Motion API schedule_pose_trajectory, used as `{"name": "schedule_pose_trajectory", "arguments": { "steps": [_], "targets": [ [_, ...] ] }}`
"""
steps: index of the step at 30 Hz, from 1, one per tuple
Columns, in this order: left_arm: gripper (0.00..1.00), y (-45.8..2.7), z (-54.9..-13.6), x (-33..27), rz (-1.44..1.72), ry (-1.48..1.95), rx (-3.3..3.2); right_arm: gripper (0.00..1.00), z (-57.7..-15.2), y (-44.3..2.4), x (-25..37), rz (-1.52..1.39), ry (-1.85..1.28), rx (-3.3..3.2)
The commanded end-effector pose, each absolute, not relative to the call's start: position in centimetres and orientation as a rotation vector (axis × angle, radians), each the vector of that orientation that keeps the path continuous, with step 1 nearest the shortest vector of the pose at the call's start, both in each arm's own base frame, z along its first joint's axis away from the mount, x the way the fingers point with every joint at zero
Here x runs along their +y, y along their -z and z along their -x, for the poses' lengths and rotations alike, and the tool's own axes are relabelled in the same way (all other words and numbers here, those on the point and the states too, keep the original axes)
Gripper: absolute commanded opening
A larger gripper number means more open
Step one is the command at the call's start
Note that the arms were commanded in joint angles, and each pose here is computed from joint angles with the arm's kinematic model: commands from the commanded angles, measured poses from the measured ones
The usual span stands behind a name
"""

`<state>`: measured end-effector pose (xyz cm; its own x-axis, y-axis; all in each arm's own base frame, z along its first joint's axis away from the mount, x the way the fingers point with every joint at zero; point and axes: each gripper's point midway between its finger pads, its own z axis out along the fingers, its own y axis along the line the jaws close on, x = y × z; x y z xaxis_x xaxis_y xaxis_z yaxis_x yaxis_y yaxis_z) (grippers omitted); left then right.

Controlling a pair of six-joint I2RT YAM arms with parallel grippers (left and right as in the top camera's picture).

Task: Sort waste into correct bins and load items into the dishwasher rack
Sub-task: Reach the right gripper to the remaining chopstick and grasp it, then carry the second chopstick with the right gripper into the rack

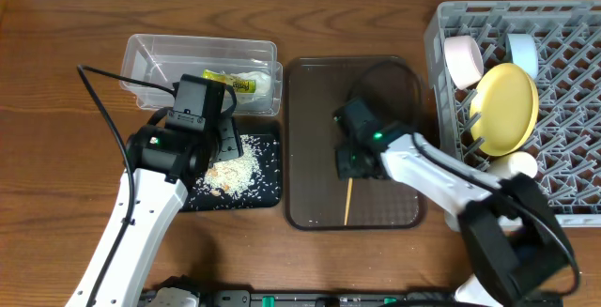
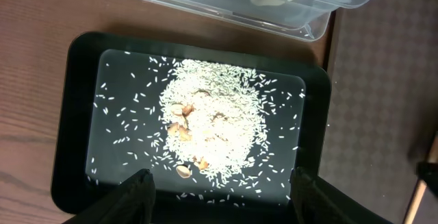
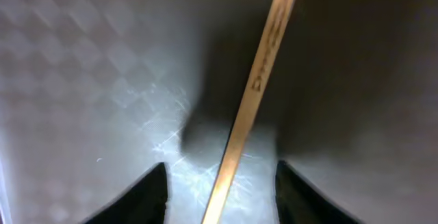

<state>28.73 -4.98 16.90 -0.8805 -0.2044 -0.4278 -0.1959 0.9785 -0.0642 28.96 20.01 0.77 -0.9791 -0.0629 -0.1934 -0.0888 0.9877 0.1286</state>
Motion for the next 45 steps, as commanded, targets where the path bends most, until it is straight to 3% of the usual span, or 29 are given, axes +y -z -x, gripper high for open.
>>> {"name": "schedule_pose_trajectory", "arguments": {
  "steps": [1,6,9,14,20,26,33,35,36,37,41,44,45],
  "targets": [
    [0.66,-16.9,-28.9,-4.7,0.303,0.010,2.678,0.31,-28.7,0.6,19.4,0.001,-0.121,2.963],
    [0.66,-16.9,-28.9,-4.7,0.303,0.010,2.678,0.01,-29.8,-0.4,18.6,-0.034,-0.084,2.915],
    [0.66,-16.9,-28.9,-4.7,0.303,0.010,2.677,0.01,-31.2,-2.9,17.2,-0.088,-0.052,2.846],
    [0.66,-16.9,-28.9,-4.7,0.303,0.010,2.677,0.01,-33.7,-10.8,13.4,-0.032,-0.055,2.701],
    [0.67,-16.9,-28.9,-4.7,0.303,0.010,2.677,0.01,-34.0,-17.0,6.7,0.013,0.031,2.605],
    [0.66,-16.9,-28.9,-4.7,0.303,0.010,2.677,0.01,-32.8,-16.0,0.4,-0.020,0.131,2.695],
    [0.66,-16.9,-28.9,-4.7,0.303,0.010,2.677,0.02,-33.0,-12.6,-1.9,-0.055,0.161,2.804],
    [0.67,-16.9,-28.9,-4.7,0.303,0.010,2.677,0.07,-33.4,-12.0,-1.8,-0.051,0.160,2.812],
    [0.67,-16.9,-28.9,-4.7,0.303,0.010,2.677,0.17,-33.6,-11.9,-1.8,-0.052,0.160,2.809],
    [0.67,-16.9,-28.9,-4.7,0.303,0.010,2.677,0.34,-33.8,-12.0,-1.8,-0.059,0.158,2.799],
    [0.67,-16.9,-28.9,-4.6,0.303,0.009,2.676,0.58,-35.1,-14.3,-1.6,-0.104,0.124,2.695],
    [0.67,-16.9,-28.9,-4.6,0.303,0.010,2.676,0.87,-36.2,-17.4,-0.5,-0.106,0.022,2.575],
    [0.67,-16.9,-28.9,-4.6,0.302,0.009,2.677,0.90,-36.4,-18.4,0.1,-0.090,-0.025,2.534]
  ]
}}
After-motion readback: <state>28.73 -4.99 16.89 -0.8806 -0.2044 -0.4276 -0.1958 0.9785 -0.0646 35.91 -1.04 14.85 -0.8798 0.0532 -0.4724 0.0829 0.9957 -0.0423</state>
